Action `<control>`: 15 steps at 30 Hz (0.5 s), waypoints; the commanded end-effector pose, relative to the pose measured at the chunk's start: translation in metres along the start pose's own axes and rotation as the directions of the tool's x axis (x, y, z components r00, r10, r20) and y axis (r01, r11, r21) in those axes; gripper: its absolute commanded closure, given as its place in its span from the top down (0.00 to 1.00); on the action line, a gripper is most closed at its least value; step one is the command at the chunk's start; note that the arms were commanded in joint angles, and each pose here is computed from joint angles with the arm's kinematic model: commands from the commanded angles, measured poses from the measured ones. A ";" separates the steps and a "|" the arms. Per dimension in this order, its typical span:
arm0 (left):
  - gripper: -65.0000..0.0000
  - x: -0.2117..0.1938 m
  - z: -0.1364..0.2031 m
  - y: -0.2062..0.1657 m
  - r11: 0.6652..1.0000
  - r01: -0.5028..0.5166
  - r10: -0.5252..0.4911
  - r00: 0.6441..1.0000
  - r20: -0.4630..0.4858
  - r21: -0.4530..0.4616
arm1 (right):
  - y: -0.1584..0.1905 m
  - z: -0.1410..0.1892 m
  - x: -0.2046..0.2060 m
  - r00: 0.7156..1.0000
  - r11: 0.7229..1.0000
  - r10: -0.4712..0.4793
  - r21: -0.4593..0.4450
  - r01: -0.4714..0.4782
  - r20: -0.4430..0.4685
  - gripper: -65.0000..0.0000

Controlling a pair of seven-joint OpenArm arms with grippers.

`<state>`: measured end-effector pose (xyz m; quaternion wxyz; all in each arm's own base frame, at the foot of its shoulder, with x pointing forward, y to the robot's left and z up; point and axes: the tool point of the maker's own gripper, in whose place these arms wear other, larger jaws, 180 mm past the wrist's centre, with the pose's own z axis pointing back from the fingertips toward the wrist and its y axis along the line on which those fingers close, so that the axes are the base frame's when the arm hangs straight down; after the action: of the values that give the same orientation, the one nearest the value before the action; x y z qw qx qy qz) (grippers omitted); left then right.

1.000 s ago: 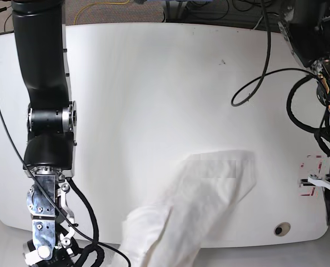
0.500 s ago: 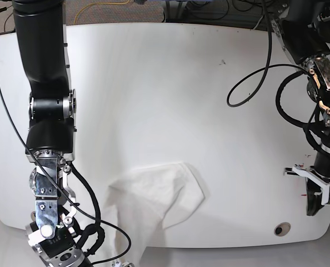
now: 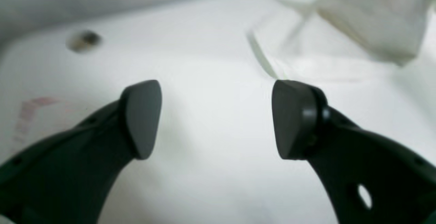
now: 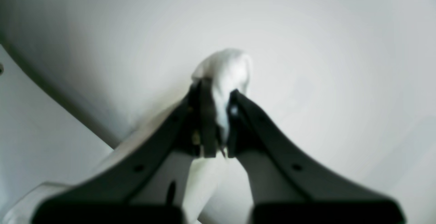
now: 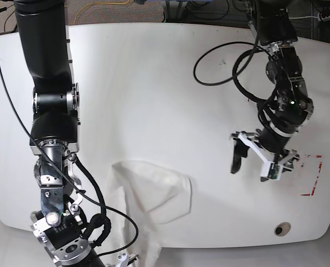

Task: Layout the t-shirt on the table in an organized manner, then fold the t-shirt properly
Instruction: 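Release the shirt from the left gripper and move it back over the shirt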

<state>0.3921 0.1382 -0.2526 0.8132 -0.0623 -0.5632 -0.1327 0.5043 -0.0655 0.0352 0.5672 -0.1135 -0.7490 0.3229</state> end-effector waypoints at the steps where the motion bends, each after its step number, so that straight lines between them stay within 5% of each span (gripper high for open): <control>1: 0.71 0.006 -0.012 -0.013 0.999 -0.038 0.039 0.999 0.031 -0.034 | -0.008 0.001 0.032 0.996 1.000 0.016 -0.019 -0.014 0.092 0.01; 15: 0.70 -0.034 -0.099 -0.067 0.962 -0.226 0.218 0.974 -0.066 -0.153 | 0.012 0.014 0.026 0.995 1.000 0.009 0.004 -0.010 0.100 0.01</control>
<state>0.4339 0.0547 -0.3305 0.8368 -0.1858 -0.5049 -0.1014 0.4872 -0.0495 0.0183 0.5589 -0.0993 -0.7496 0.3403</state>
